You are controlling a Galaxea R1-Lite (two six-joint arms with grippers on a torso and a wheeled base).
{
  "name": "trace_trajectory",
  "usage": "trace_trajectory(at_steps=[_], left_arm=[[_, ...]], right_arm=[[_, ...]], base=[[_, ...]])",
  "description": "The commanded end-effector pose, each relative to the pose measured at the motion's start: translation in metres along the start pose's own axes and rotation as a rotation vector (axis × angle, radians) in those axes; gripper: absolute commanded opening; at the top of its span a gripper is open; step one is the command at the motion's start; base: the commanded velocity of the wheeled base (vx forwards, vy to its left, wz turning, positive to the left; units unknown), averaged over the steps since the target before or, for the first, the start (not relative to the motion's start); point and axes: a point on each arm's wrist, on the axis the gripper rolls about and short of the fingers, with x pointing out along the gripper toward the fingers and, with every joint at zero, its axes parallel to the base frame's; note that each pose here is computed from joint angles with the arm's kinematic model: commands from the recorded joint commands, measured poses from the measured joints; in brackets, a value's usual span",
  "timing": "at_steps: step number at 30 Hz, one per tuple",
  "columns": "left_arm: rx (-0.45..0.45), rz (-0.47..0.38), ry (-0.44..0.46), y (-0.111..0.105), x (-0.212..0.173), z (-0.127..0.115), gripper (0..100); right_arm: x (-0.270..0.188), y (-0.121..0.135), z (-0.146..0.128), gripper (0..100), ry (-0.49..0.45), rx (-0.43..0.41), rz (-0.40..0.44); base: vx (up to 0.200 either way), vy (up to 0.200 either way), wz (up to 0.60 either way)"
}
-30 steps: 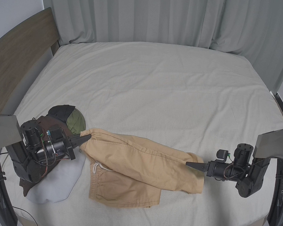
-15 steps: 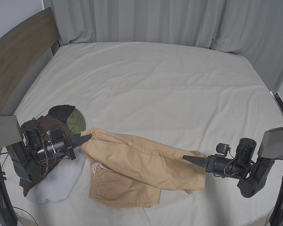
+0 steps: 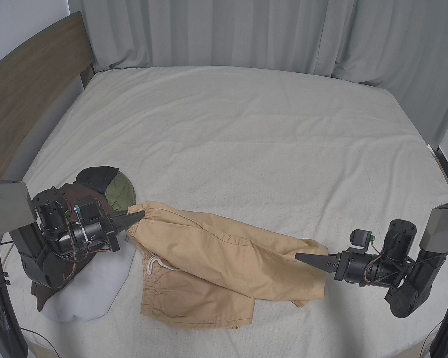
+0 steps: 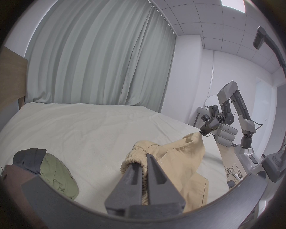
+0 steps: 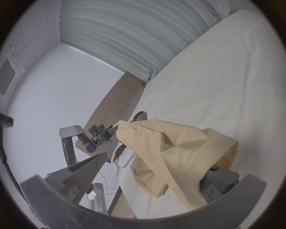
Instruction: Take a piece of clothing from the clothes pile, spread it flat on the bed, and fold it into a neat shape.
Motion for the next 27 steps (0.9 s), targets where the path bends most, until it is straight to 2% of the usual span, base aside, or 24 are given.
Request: trace_trajectory(at_steps=[1,5,15,16,27], left_arm=[[0.001,0.001,-0.001,0.000,0.000,0.000,0],[0.000,0.003,-0.002,0.001,0.000,0.000,0],[0.001,0.001,-0.001,0.000,0.000,0.000,0],[0.002,0.001,-0.002,0.001,0.000,0.000,0],[0.002,0.001,-0.003,0.000,0.000,0.001,0]], right_arm=[[0.002,-0.010,-0.011,100,0.034,0.001,-0.023],[0.004,-0.019,-0.021,100,0.064,-0.029,-0.042],[0.004,-0.019,-0.020,100,0.059,-0.037,-0.044],[0.004,-0.019,-0.021,0,0.061,-0.035,-0.045],[0.004,-0.020,-0.021,0,0.060,-0.062,-0.049]], base=[[0.000,0.000,0.00],[0.000,0.000,0.00],[0.000,0.000,0.00],[0.000,0.000,0.00],[0.000,0.000,0.00]])
